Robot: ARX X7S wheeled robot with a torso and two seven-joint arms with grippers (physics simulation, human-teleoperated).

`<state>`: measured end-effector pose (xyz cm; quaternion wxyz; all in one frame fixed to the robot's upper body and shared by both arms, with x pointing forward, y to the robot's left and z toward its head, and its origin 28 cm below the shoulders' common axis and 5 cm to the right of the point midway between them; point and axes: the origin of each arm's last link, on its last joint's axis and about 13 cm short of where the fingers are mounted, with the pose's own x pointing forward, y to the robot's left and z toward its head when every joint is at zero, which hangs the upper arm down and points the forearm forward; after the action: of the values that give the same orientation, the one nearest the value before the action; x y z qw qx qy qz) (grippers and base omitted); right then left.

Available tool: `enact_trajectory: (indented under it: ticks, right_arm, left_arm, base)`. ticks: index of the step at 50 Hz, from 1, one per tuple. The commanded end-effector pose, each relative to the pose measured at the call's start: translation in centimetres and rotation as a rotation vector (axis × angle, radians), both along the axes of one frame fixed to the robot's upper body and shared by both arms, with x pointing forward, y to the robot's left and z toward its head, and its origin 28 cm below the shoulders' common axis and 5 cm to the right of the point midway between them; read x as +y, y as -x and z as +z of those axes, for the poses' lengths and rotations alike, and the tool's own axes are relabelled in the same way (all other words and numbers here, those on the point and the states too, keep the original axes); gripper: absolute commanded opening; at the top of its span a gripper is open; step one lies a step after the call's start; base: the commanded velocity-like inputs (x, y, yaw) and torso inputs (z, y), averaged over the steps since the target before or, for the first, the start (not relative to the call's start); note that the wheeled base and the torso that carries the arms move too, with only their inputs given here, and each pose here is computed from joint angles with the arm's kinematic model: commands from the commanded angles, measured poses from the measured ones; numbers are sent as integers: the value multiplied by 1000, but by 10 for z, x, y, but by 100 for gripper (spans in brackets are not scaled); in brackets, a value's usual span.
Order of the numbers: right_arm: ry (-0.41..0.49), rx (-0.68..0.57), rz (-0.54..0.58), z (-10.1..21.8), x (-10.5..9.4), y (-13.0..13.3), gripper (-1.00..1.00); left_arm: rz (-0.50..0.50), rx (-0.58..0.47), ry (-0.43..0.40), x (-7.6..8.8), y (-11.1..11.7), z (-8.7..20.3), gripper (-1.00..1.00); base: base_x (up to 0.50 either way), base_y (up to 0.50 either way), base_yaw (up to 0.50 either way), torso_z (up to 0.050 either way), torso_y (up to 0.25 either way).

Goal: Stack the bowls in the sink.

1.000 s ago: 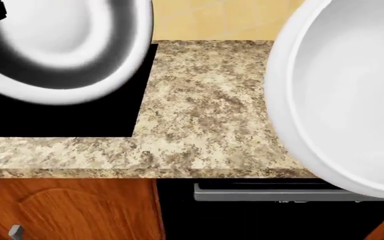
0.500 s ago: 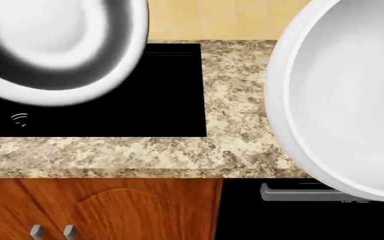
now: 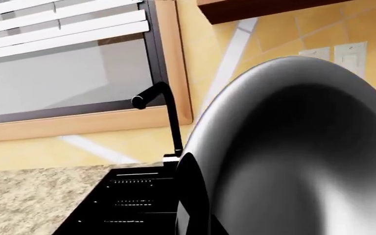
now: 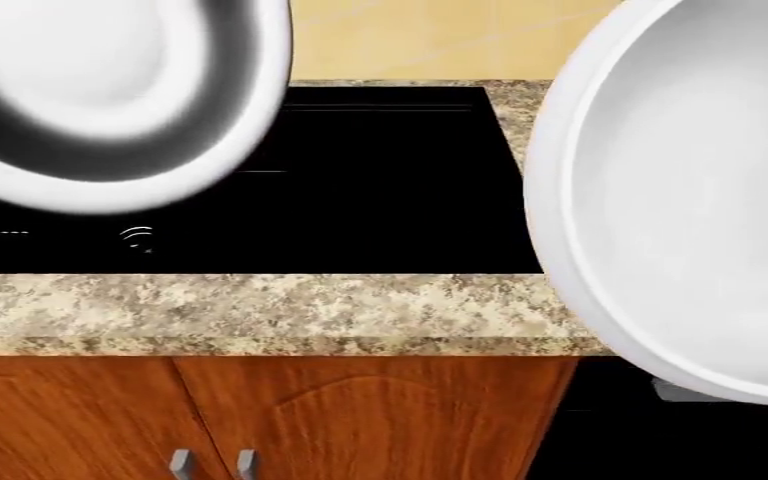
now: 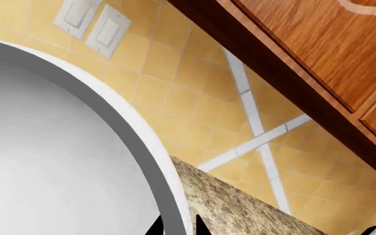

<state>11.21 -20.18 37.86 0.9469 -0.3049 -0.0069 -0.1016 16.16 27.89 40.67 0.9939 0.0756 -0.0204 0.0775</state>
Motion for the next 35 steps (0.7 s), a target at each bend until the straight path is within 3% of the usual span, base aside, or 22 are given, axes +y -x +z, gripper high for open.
enact_trajectory:
  ticks: [1,35]
  right_arm:
    - [1,-21,-8,1,-1,1,-100]
    - [4,-13,-1,-3,0,-4,-100]
  left_arm:
    - [13,-22,8,2,2,2,-100]
    - [20,-18,11,4,4,0,-100]
  base:
    - [0,500,0,0,0]
    - [0,500,0,1,1]
